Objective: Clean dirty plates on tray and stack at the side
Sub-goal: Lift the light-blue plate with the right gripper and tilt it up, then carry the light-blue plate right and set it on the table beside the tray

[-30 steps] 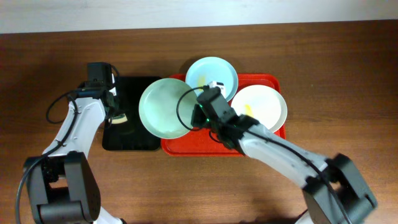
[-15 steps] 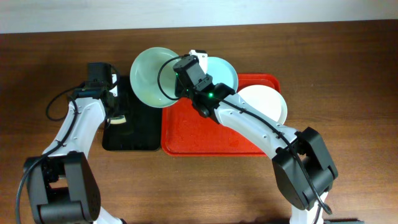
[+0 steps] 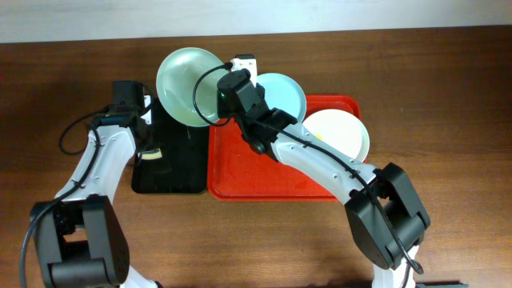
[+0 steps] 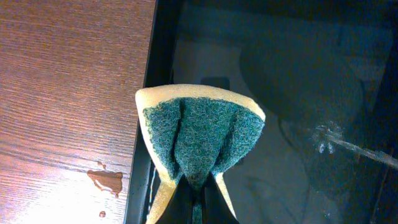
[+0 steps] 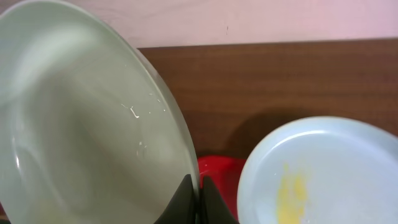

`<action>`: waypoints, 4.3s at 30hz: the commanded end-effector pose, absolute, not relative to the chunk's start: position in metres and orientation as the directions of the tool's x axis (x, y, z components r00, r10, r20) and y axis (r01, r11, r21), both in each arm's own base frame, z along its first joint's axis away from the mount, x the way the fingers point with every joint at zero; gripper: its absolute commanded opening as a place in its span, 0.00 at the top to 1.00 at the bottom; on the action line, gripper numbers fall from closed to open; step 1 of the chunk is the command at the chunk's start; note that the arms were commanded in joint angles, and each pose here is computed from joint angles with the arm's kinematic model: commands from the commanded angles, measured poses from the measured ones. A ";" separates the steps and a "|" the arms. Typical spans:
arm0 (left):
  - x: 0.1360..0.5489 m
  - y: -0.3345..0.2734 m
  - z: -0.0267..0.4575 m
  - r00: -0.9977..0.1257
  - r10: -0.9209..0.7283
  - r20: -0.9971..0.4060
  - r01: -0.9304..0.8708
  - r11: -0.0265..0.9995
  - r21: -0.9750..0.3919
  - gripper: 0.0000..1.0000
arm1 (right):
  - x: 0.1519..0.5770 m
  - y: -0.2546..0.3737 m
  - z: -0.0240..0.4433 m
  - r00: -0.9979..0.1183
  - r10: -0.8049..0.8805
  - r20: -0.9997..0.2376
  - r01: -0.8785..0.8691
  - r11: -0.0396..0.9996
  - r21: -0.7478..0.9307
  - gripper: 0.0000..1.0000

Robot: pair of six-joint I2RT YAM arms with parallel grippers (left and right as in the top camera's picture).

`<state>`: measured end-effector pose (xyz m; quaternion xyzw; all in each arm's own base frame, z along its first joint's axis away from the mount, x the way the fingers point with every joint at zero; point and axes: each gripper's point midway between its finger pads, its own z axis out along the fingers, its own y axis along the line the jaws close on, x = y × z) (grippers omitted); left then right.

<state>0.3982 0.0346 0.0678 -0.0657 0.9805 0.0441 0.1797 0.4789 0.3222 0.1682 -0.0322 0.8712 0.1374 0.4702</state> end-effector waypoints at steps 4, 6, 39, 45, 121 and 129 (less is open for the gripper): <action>0.402 0.036 0.070 -0.927 -0.097 -0.363 -0.130 0.989 0.068 1.00 | 0.492 0.332 0.197 -0.423 -0.052 -0.905 -0.285 0.955 0.078 0.96; 0.402 0.036 0.070 -0.927 -0.097 -0.363 -0.130 0.989 0.068 1.00 | 0.494 0.336 0.206 -0.381 -0.077 -0.921 -0.309 0.950 0.048 0.96; 0.401 0.035 0.070 -0.927 -0.097 -0.362 -0.129 0.990 0.066 1.00 | 0.476 0.375 0.352 0.345 -0.541 -0.767 -0.135 0.780 -0.611 0.96; 0.401 0.035 0.070 -0.927 -0.097 -0.362 -0.129 0.990 0.065 1.00 | 0.475 0.374 0.358 0.364 -0.562 -0.743 -0.108 0.767 -0.633 0.96; 0.409 -0.004 -0.001 -0.964 0.037 -0.262 0.068 0.992 -0.109 1.00 | 0.324 -0.179 0.105 -0.582 0.781 -0.228 0.763 0.621 0.180 0.96; 0.409 -0.004 -0.001 -0.964 0.037 -0.262 0.068 0.992 -0.109 1.00 | 0.315 -0.183 0.075 -0.536 0.811 -0.237 0.803 0.576 0.153 0.95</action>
